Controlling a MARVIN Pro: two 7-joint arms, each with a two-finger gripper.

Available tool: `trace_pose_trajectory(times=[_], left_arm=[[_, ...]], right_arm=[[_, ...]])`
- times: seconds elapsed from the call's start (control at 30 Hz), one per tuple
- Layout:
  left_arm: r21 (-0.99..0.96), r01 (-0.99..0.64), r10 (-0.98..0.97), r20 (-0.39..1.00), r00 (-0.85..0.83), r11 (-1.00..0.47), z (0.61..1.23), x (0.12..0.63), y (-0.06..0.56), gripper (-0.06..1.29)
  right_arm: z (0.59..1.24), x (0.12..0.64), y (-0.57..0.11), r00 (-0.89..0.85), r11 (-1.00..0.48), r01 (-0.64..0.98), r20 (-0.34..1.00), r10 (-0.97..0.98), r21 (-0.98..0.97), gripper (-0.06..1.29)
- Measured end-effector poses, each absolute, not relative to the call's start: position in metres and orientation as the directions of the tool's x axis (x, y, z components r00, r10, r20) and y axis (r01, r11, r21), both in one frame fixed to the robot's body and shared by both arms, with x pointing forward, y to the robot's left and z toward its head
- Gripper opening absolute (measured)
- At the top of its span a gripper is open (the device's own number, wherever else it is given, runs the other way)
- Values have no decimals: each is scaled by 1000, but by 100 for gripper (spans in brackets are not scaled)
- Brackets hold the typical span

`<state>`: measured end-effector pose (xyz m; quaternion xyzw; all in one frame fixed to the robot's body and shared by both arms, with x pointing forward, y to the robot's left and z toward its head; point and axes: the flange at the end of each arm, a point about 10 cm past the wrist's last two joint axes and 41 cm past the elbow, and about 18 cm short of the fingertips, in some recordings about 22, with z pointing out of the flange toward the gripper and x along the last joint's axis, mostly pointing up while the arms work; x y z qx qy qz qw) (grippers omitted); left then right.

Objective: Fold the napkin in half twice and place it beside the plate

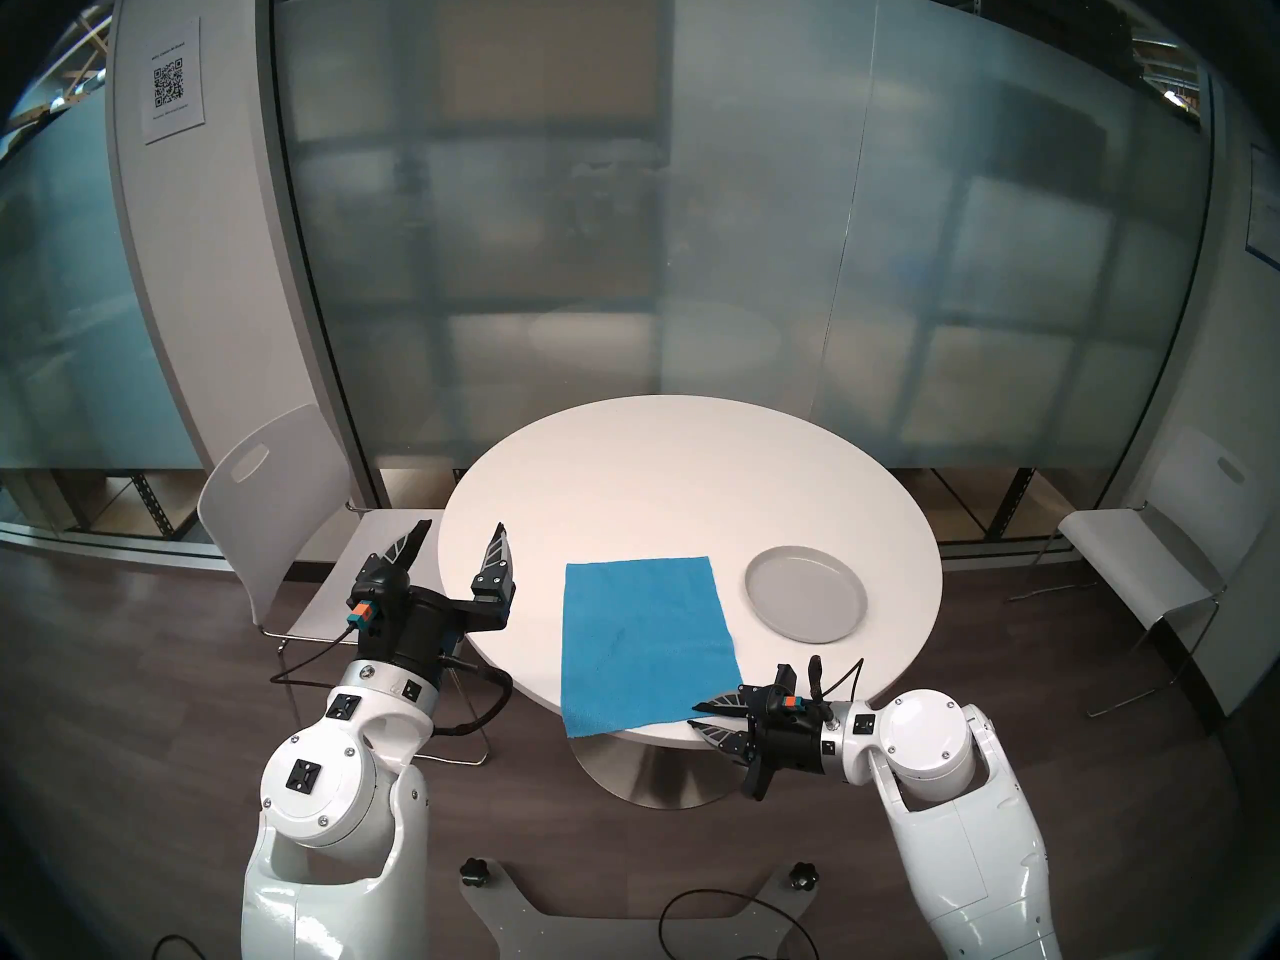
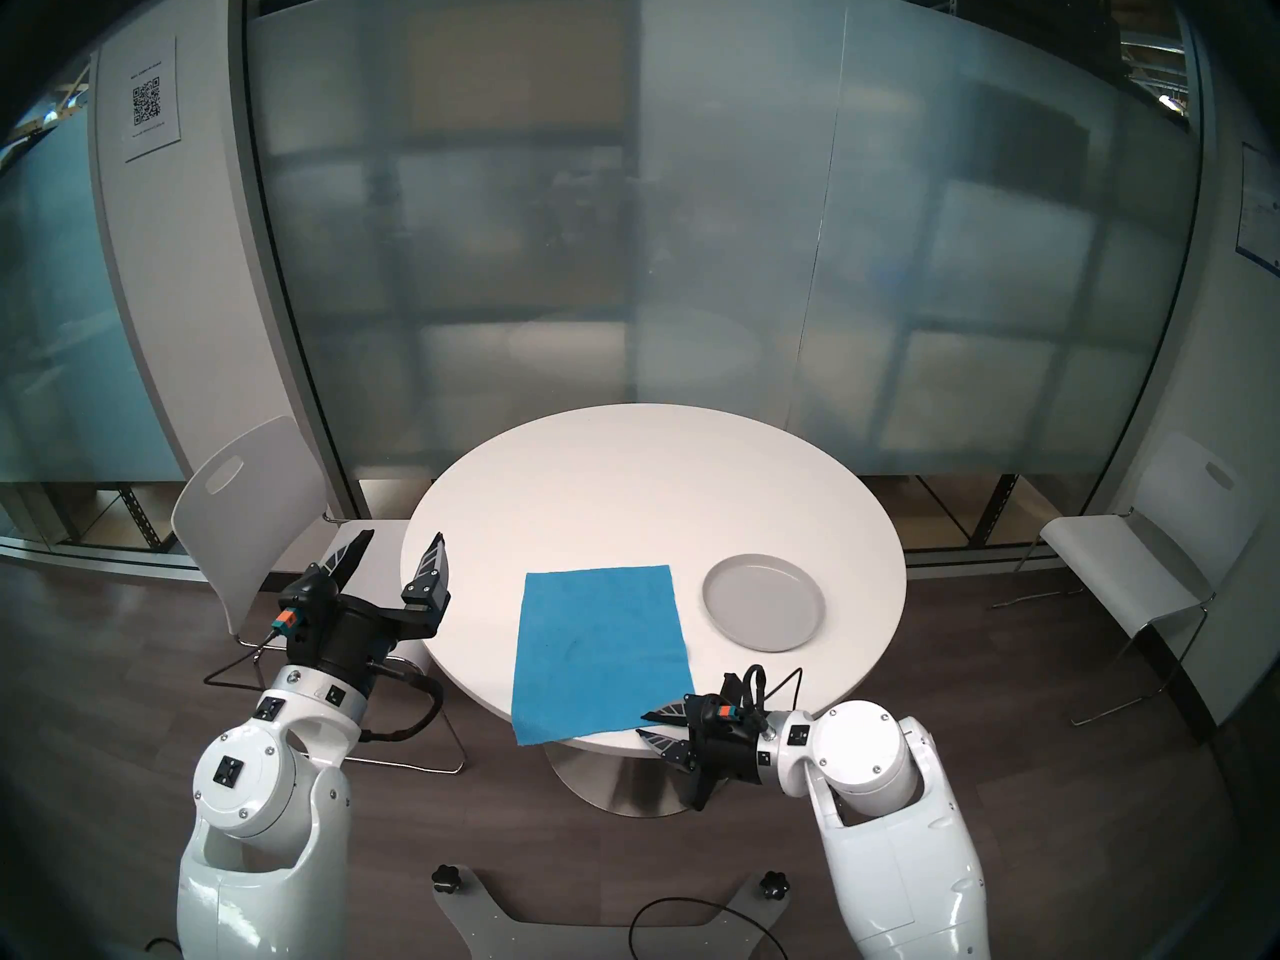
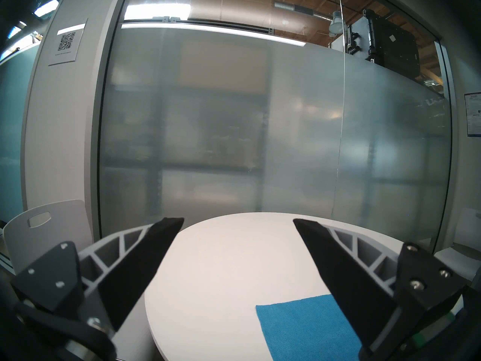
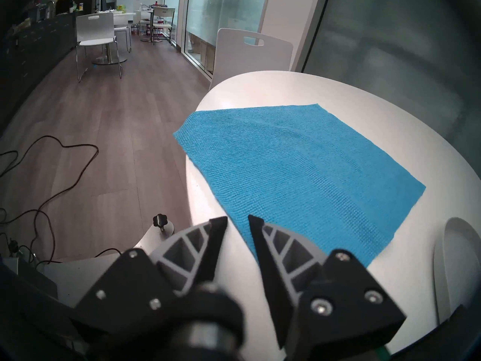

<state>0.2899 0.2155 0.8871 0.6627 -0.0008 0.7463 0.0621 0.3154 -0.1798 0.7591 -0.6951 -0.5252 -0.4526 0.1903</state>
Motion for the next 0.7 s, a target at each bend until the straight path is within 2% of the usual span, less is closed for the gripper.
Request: trace_pose_trajectory(times=[0.7], left_arm=[[81, -94, 92, 989, -114, -992, 887, 290, 216, 123]], right_arm=[[763, 325, -181, 10, -316, 922, 802, 598, 225, 43]])
